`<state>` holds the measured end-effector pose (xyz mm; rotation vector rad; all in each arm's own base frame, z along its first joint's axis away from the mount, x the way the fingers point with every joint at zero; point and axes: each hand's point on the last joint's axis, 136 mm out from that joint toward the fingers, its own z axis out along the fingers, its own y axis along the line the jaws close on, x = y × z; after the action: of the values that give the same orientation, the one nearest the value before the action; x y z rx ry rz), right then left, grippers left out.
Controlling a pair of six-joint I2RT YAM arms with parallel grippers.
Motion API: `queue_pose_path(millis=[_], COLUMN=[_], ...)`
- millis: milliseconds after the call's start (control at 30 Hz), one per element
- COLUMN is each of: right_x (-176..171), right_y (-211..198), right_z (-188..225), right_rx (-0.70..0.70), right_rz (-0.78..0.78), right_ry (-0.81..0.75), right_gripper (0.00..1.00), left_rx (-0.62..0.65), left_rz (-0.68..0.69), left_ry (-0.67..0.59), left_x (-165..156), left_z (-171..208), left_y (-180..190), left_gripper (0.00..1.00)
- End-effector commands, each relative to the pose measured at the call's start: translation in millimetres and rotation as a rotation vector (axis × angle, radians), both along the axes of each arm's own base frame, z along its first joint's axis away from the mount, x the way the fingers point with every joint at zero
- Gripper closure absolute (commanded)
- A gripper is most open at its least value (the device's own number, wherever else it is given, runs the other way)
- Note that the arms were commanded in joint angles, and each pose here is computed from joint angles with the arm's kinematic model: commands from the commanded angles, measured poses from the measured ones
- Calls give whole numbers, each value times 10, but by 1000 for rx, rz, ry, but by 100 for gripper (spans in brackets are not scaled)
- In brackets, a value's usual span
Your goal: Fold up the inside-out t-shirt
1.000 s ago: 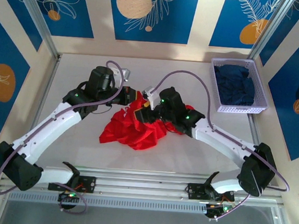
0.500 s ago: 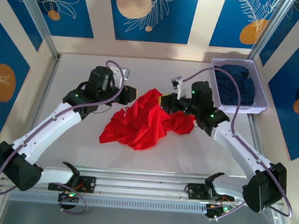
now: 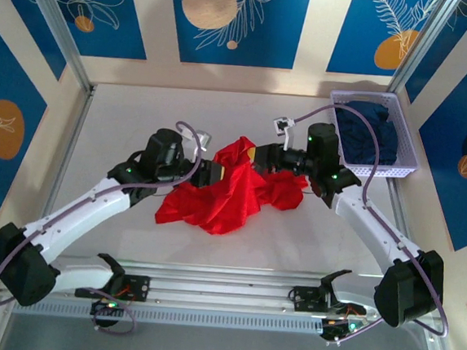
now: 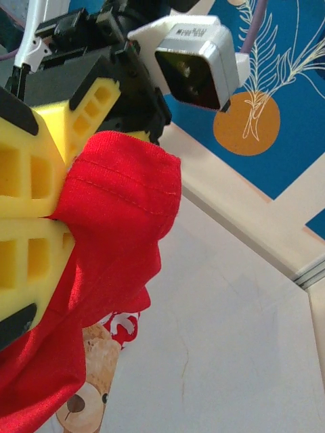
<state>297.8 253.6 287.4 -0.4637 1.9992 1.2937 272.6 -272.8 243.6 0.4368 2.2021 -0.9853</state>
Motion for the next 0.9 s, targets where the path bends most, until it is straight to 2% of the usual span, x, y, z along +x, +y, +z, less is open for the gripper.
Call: queue_pose_path(millis=[0,267,400,467,567,633,667,733,867], right_x=[-24,-58,-73,-83,-89,-80,-58,-1,134], right_y=[9,-4,-21,-40,-78,-114,-141,-204,-336], right_z=[99,56,11,-15,-1,28,26,-2,-100], right_rx=[32,30,17,13,21,25,22,9,-20], right_rz=[20,24,25,24,15,3,-16,-63,-165], right_ry=[-11,-14,-20,-25,-36,-50,-51,-44,2], right_gripper=[100,100,100,100,100,100,100,100,100], left_rx=[38,29,-15,-26,-33,-47,-69,-143,-308], left_rz=[32,38,36,31,7,-26,-50,-115,-303], left_ry=[-27,-21,-25,-36,-37,-46,-62,-115,-221], left_x=[217,537,662,700,709,662,611,443,-113], left_z=[-79,-126,-74,-42,-23,32,115,359,950], left_y=[-61,-265,-329,-351,-385,-398,-395,-392,-357], left_gripper=[60,59,63,66,81,96,100,100,100])
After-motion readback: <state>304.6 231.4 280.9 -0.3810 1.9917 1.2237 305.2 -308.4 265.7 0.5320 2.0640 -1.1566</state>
